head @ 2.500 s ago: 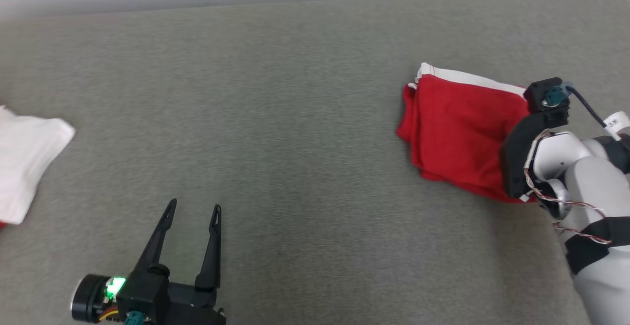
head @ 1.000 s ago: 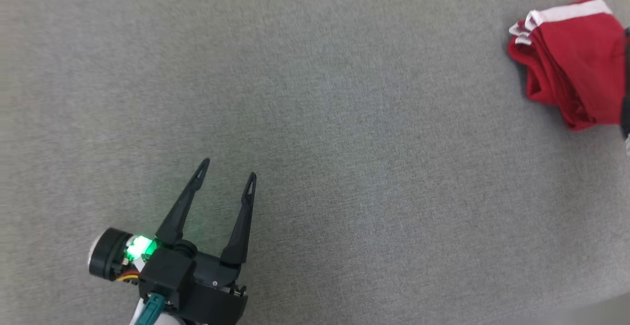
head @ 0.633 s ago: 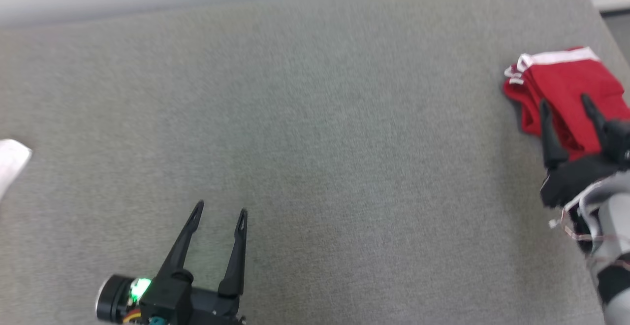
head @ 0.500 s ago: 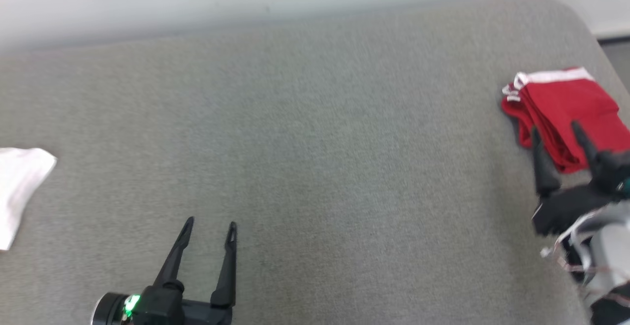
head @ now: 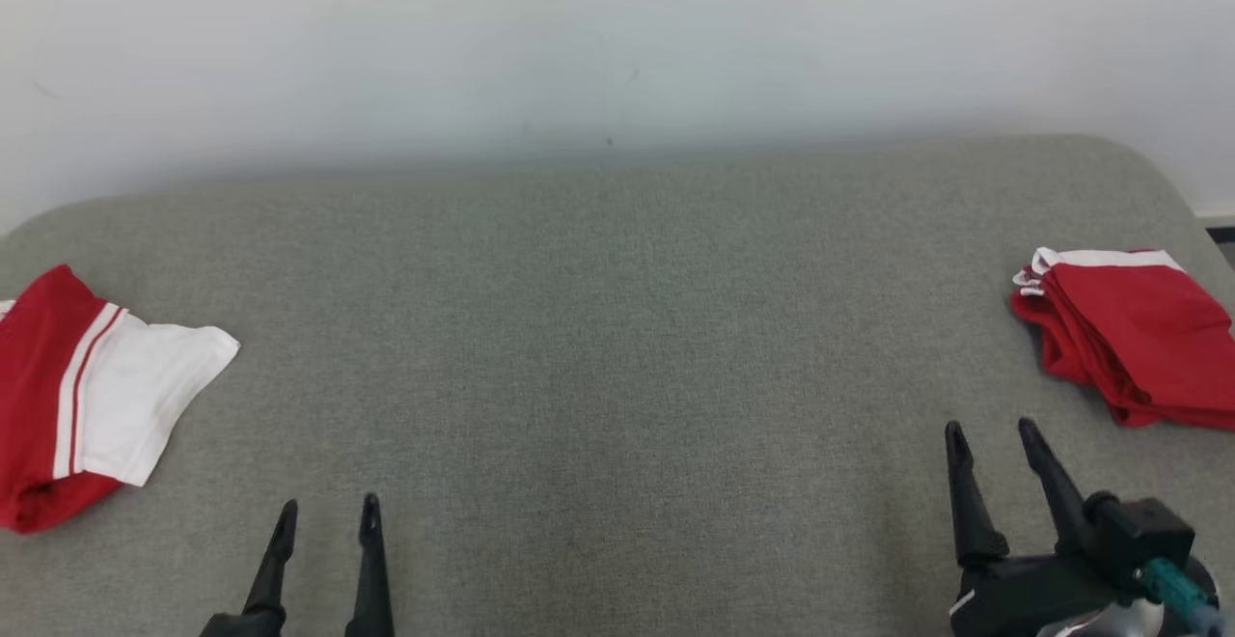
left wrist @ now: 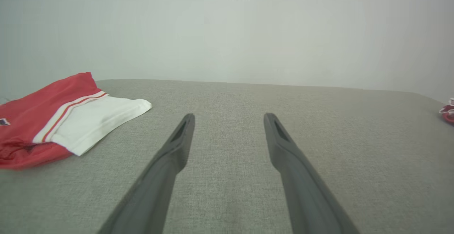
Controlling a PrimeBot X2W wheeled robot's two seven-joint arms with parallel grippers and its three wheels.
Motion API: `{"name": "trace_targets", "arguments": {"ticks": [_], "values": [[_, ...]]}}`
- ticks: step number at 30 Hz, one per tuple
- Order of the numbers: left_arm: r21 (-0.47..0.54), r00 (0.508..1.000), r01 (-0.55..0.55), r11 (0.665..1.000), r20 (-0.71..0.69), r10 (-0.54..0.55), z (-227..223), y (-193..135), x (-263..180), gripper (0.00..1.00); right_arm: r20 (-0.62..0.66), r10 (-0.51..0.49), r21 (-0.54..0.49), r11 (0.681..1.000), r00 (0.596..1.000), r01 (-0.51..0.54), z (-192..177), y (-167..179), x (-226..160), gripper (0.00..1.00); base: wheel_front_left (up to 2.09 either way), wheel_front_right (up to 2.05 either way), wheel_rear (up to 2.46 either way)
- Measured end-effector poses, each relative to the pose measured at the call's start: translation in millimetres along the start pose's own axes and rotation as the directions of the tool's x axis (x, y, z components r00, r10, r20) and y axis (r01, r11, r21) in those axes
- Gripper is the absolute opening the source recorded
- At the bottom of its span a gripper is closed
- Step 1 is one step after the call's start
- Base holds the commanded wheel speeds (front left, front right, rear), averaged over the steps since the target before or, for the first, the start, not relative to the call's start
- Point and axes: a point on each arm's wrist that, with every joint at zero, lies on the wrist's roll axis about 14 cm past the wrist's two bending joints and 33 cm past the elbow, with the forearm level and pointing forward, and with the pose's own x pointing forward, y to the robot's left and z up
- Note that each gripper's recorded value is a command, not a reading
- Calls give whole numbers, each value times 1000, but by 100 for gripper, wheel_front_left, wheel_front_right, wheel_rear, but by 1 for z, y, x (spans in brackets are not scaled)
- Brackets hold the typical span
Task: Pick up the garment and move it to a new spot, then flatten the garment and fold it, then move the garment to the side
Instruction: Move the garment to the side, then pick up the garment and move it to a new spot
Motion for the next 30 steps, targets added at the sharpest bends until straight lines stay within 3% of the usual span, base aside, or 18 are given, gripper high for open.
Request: {"name": "trace_targets", "arguments": {"ticks": [4,30], "values": [[3,999,-44,999,-1,44,0,14,-11,100,14,13,32,999,1000,-14,0,11,-10,100,0,0,0],[23,997,-66,998,-25,67,-7,27,-28,100,-17,64,-9,998,998,-65,-8,29,-16,100,0,0,0]]}}
